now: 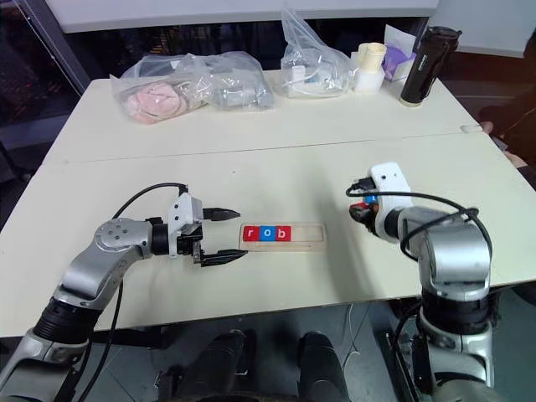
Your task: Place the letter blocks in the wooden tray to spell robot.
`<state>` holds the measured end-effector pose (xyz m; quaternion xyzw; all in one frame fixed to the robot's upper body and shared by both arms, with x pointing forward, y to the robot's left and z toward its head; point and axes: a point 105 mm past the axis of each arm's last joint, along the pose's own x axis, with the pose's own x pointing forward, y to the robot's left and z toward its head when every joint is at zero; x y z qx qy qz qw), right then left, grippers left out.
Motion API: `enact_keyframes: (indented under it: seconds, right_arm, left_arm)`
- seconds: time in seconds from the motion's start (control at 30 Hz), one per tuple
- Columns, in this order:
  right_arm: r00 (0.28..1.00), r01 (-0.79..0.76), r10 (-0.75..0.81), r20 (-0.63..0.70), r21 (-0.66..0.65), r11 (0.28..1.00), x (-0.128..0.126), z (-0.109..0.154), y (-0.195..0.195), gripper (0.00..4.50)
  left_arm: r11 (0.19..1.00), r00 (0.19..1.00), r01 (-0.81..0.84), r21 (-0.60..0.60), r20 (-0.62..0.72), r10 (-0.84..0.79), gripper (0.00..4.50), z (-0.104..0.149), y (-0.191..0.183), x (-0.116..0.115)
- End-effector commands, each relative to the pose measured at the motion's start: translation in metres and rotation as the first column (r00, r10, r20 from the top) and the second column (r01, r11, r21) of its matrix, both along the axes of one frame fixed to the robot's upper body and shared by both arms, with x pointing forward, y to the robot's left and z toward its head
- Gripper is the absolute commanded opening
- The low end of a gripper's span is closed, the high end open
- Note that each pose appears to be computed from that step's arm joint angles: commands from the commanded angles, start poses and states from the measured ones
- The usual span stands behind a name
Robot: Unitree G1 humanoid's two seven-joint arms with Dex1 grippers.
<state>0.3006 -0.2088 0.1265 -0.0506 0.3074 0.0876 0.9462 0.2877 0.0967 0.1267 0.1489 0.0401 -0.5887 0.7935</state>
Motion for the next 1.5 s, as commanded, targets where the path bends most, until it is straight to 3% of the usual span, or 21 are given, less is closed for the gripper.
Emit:
enact_keyframes:
  seconds: [0.03,0.17,0.2,0.37,0.47,0.6,0.8,1.1,1.5]
  right_arm:
    - [0.999,0.034,-0.034,0.021,0.009,0.999,-0.013,-0.006,0.002,1.18]
    - [0.998,0.065,-0.065,0.000,0.016,0.998,-0.015,-0.014,0.000,1.18]
    - [0.998,0.068,-0.068,-0.003,0.017,0.998,-0.015,-0.014,-0.001,2.27]
    - [1.000,0.027,-0.027,-0.002,-0.007,1.000,-0.012,-0.006,-0.005,4.45]
    - [0.982,-0.183,0.186,0.041,-0.067,0.981,-0.011,0.014,0.003,4.45]
    - [0.886,-0.436,0.454,0.093,-0.164,0.885,-0.010,0.034,0.003,4.45]
    - [0.705,-0.676,0.709,0.019,-0.283,0.680,-0.005,0.021,-0.020,4.45]
    - [0.559,-0.820,0.826,-0.071,-0.194,0.538,0.000,-0.012,-0.032,4.45]
    - [0.545,-0.825,0.836,-0.063,-0.218,0.522,0.010,-0.017,-0.030,4.45]
  left_arm:
    - [1.000,0.999,0.030,-0.007,0.037,-0.030,4.50,0.008,-0.005,0.000]
    - [0.999,0.999,0.032,-0.004,0.040,-0.032,4.50,0.008,-0.005,0.001]
    - [1.000,0.999,0.031,-0.003,0.041,-0.031,4.50,0.008,-0.005,0.002]
    - [1.000,0.999,0.025,-0.007,0.044,-0.025,4.50,0.010,-0.005,0.003]
    - [1.000,0.999,0.022,-0.007,0.043,-0.022,4.50,0.009,-0.004,0.003]
    - [1.000,0.999,0.019,-0.010,0.043,-0.018,4.50,0.009,-0.005,0.004]
    - [1.000,0.999,0.020,-0.016,0.045,-0.020,4.50,0.011,-0.007,0.005]
    - [1.000,0.999,0.012,-0.013,0.049,-0.012,4.50,0.013,-0.004,0.005]
    - [1.000,0.999,0.010,-0.012,0.050,-0.010,4.50,0.013,-0.004,0.004]
